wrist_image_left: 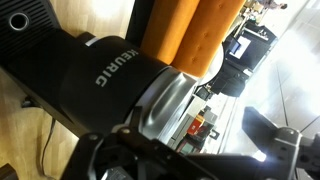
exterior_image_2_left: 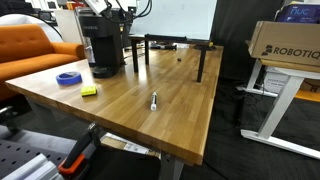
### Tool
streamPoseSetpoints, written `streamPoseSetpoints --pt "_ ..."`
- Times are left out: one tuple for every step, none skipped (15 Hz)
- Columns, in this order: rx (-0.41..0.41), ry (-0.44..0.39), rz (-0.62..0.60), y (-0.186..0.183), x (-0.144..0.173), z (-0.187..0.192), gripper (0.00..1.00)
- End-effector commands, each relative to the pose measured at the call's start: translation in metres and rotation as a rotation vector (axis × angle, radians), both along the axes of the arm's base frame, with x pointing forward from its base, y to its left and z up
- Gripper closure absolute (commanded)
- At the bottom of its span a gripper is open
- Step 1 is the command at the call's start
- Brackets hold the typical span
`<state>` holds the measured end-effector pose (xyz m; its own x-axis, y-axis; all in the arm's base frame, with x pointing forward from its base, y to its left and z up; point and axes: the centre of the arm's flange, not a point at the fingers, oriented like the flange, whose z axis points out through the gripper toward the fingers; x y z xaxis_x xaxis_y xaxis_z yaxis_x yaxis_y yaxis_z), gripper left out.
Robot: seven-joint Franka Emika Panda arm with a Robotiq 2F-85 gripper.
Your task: Open the lid of the coffee machine chamber
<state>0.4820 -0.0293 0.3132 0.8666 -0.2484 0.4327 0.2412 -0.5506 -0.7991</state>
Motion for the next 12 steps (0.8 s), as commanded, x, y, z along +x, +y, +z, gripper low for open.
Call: streamPoseSetpoints --pt "0.032 -0.034 -0.002 0.001 -0.002 0.019 0.00" --pt "0.034 -0.040 -0.001 0.001 -0.002 0.022 0.00" --pt "0.034 -0.043 -0.002 0.001 -0.002 0.024 0.00" --pt "0.034 -0.044 -0.004 0.000 -0.002 0.025 0.00" --pt "0.033 -0.046 -0.004 0.000 -0.002 0.026 0.00" --pt "0.031 -0.038 -0.008 -0.002 -0.002 0.023 0.00" --pt "0.035 -0.022 -0.012 -0.004 -0.003 0.020 0.00" --pt "0.033 0.005 -0.026 -0.007 -0.004 0.014 0.00" --pt "0.034 0.034 -0.042 -0.012 -0.007 0.010 0.00" --pt "0.036 0.058 -0.060 -0.016 -0.011 0.007 0.00" --pt "0.041 0.076 -0.074 -0.019 -0.014 0.004 0.00" --pt "0.046 0.092 -0.089 -0.022 -0.017 0.002 0.00"
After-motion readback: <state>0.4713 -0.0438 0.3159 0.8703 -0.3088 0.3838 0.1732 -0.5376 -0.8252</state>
